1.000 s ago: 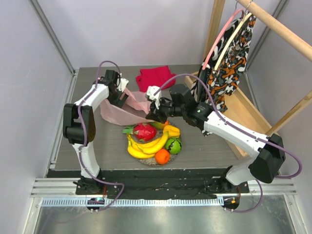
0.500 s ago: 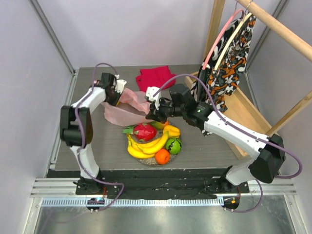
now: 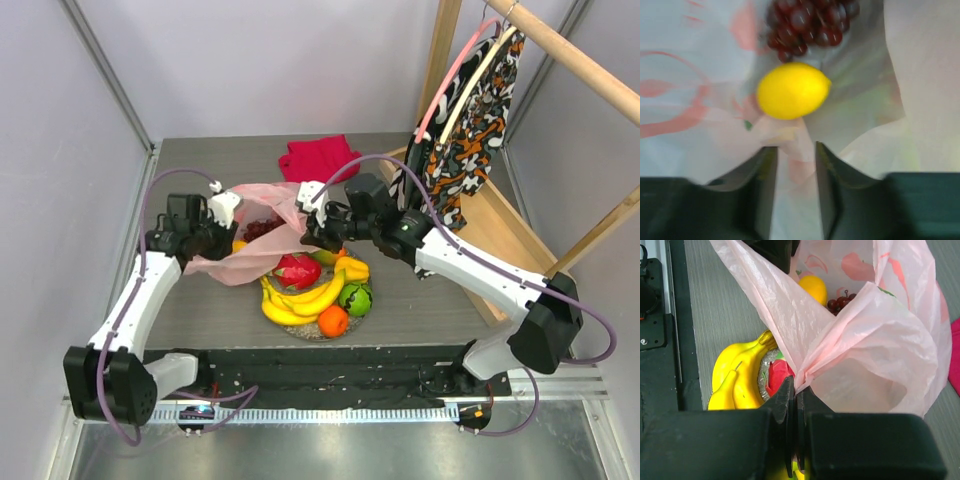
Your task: Take the fake fruits out of the plastic bag
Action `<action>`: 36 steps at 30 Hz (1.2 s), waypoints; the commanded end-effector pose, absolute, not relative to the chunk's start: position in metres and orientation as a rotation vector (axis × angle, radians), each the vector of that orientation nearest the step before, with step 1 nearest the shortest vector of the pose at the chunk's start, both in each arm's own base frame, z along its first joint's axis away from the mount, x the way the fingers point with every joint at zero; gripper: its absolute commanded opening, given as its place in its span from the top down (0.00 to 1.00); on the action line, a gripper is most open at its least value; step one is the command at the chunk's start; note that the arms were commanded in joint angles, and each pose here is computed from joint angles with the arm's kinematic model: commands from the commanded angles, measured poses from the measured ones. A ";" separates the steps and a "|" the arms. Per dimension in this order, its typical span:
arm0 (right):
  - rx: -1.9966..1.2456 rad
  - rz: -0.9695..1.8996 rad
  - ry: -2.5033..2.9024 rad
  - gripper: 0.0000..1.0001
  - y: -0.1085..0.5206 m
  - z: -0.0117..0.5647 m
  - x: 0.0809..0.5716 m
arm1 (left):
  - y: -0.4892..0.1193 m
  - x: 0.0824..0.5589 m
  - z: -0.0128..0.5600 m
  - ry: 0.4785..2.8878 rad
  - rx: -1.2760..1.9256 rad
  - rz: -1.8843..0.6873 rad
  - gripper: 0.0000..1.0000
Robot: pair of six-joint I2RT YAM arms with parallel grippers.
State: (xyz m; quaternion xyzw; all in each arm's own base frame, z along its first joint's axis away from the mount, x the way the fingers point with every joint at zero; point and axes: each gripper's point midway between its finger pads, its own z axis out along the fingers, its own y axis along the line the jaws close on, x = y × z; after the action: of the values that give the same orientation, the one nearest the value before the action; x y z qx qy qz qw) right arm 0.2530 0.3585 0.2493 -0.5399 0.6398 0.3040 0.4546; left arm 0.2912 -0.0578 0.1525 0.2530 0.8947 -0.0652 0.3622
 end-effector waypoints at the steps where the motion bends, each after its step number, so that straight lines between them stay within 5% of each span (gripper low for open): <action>1: -1.350 0.787 1.539 0.99 0.368 0.253 0.253 | -0.072 0.302 0.152 2.307 0.673 -0.235 0.57; 7: -1.344 0.797 1.562 0.99 0.371 0.246 0.253 | -0.108 0.317 0.163 2.340 0.772 -0.414 0.50; 14: -1.343 0.766 1.576 0.99 0.366 0.241 0.254 | -0.122 0.308 0.144 2.455 0.828 -0.541 0.28; 23: -1.346 0.750 1.579 0.99 0.366 0.240 0.257 | -0.139 0.313 0.199 2.332 0.799 -0.612 0.25; 36: -1.358 0.731 1.600 0.99 0.360 0.237 0.256 | -0.112 0.362 0.123 2.574 0.827 -0.304 0.27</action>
State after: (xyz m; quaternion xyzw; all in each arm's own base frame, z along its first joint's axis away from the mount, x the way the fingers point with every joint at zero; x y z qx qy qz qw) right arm 0.2540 0.3611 0.2228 -0.5475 0.6561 0.3008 0.4234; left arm 0.3487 -0.1362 0.1168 0.2885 0.9204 -0.1805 0.1927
